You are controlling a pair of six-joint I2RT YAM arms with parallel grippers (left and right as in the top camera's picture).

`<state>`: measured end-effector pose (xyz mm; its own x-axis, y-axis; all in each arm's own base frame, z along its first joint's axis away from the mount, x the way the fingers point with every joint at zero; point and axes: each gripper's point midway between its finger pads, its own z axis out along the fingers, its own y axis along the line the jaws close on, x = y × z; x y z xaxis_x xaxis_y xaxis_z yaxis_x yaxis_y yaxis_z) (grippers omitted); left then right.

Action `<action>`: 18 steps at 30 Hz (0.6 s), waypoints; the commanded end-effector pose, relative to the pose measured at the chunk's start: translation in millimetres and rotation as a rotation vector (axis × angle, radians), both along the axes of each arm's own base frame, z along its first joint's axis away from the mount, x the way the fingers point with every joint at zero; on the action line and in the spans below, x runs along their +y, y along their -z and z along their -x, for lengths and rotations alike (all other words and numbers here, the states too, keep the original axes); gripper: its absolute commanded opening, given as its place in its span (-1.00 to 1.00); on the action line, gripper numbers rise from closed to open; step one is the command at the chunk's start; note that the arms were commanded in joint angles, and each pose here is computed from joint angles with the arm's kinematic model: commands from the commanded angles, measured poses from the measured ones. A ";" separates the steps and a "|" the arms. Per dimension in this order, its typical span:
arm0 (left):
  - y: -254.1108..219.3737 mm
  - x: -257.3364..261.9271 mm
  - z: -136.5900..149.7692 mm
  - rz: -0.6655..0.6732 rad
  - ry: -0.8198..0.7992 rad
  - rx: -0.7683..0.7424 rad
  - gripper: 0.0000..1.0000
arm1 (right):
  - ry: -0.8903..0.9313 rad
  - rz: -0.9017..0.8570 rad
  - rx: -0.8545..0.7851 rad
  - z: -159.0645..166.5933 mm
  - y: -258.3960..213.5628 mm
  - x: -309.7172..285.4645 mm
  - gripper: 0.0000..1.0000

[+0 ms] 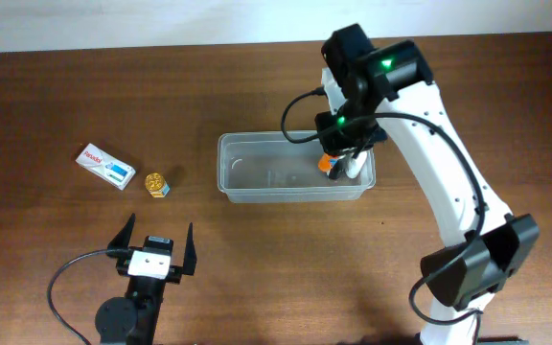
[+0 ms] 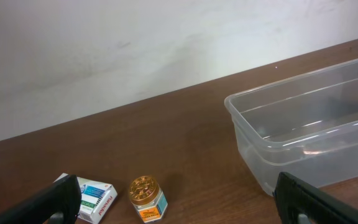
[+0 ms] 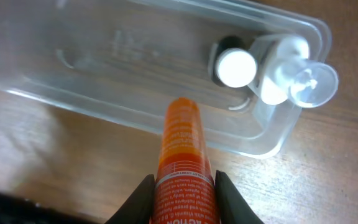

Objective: Pack container
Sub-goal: 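Lift the orange tube and carry it left over the container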

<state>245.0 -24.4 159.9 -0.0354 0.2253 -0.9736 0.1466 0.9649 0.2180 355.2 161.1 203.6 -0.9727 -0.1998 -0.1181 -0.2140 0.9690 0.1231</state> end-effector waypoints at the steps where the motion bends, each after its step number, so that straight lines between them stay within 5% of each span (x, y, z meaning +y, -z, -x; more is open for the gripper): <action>1: 0.5 2.2 0.2 -0.012 -0.010 -0.003 0.99 | 0.075 0.097 -0.006 -2.5 12.9 -15.9 -0.54; 18: 0.5 2.2 0.2 -0.012 -0.010 -0.003 0.99 | 0.140 0.192 0.024 -2.2 61.5 -31.1 -0.54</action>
